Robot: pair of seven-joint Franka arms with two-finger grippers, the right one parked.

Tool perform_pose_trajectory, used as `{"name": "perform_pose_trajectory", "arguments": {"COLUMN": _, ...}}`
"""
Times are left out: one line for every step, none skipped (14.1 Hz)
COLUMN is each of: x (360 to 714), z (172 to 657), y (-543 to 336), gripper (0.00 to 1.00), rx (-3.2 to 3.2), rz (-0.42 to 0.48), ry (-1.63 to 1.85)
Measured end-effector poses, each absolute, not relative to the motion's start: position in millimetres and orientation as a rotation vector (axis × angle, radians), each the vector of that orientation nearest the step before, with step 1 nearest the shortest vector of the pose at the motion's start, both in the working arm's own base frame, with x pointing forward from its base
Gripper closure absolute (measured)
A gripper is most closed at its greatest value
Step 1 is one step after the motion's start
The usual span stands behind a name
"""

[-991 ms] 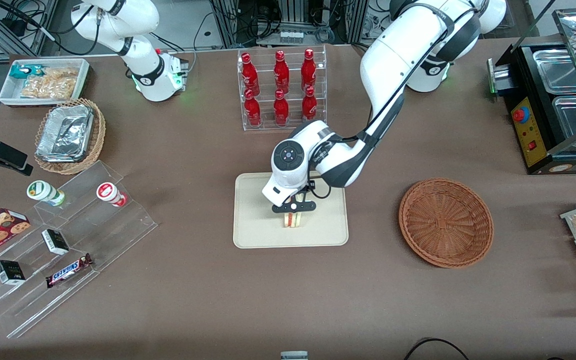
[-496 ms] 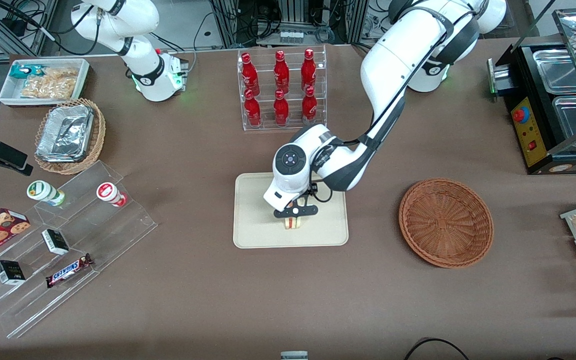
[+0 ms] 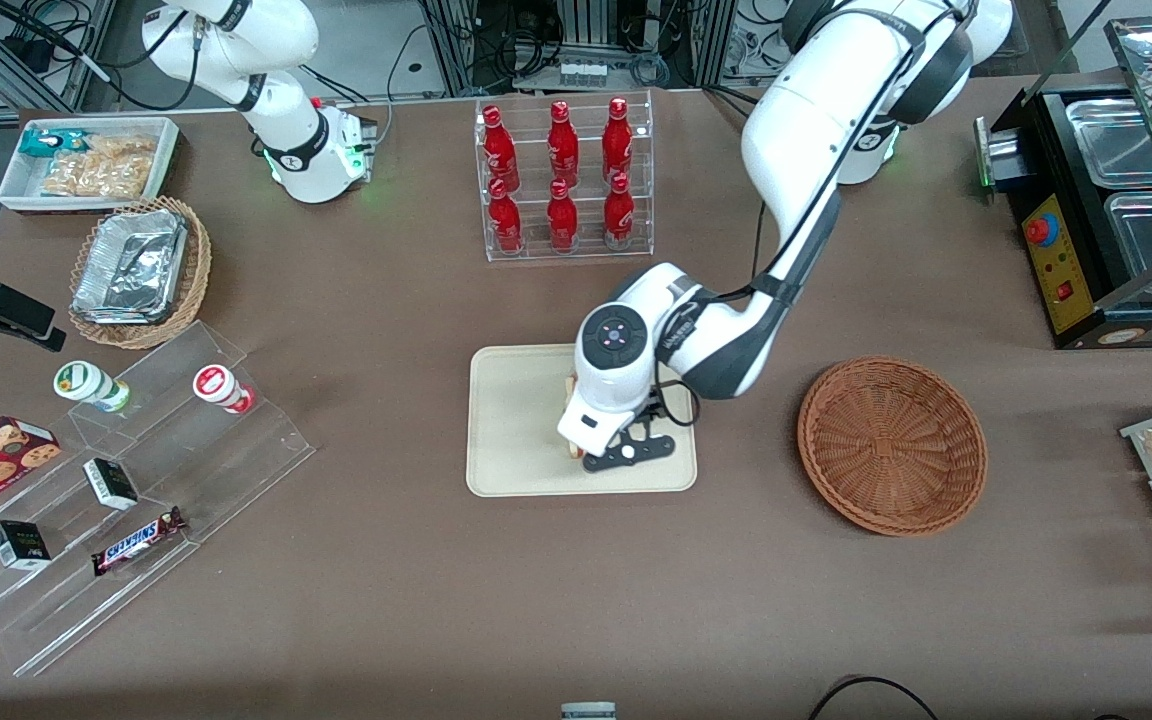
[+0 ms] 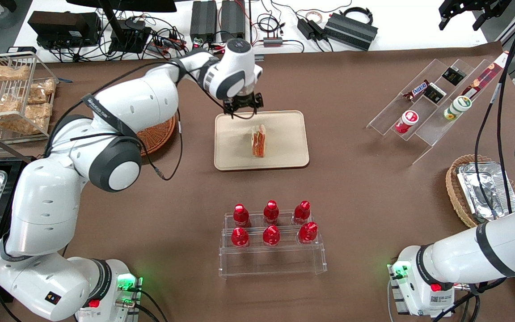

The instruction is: Place sandwich from basket to tray

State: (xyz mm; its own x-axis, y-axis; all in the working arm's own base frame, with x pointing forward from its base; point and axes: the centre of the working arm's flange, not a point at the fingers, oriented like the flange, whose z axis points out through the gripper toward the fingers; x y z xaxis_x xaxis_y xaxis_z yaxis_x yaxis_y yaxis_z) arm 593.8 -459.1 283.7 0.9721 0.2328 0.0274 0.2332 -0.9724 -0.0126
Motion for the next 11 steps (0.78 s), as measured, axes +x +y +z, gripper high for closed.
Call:
{"name": "perform_pose_trajectory", "arguments": {"x": 606.0, "z": 303.7, "y": -440.4, "gripper": 0.00, "rx": -3.087, "rz": -0.053, "ry": -0.411}}
{"name": "perform_pose_trajectory", "arguments": {"x": 618.5, "z": 326.3, "y": -416.6, "gripper": 0.00, "rx": -3.070, "rz": -0.056, "ry": -0.457}}
{"name": "perform_pose_trajectory", "arguments": {"x": 629.8, "z": 349.1, "y": -390.0, "gripper": 0.00, "rx": -3.054, "rz": -0.052, "ry": -0.480}}
{"name": "perform_pose_trajectory", "arguments": {"x": 638.4, "z": 370.2, "y": -363.2, "gripper": 0.00, "rx": -3.040, "rz": -0.039, "ry": -0.475}}
{"name": "perform_pose_trajectory", "arguments": {"x": 645.4, "z": 389.0, "y": -336.3, "gripper": 0.00, "rx": -3.028, "rz": -0.024, "ry": -0.462}}
{"name": "perform_pose_trajectory", "arguments": {"x": 651.1, "z": 405.7, "y": -309.0, "gripper": 0.00, "rx": -3.017, "rz": -0.007, "ry": -0.451}}
{"name": "perform_pose_trajectory", "arguments": {"x": 654.9, "z": 420.5, "y": -281.9, "gripper": 0.00, "rx": -3.006, "rz": 0.020, "ry": -0.441}}
{"name": "perform_pose_trajectory", "arguments": {"x": 656.5, "z": 434.3, "y": -255.9, "gripper": 0.00, "rx": -2.996, "rz": 0.055, "ry": -0.425}}
{"name": "perform_pose_trajectory", "arguments": {"x": 656.8, "z": 447.8, "y": -230.7, "gripper": 0.00, "rx": -2.989, "rz": 0.089, "ry": -0.401}}
{"name": "perform_pose_trajectory", "arguments": {"x": 656.0, "z": 460.6, "y": -208.0, "gripper": 0.00, "rx": -2.990, "rz": 0.123, "ry": -0.369}}
{"name": "perform_pose_trajectory", "arguments": {"x": 654.5, "z": 472.7, "y": -187.6, "gripper": 0.00, "rx": -3.000, "rz": 0.157, "ry": -0.333}}
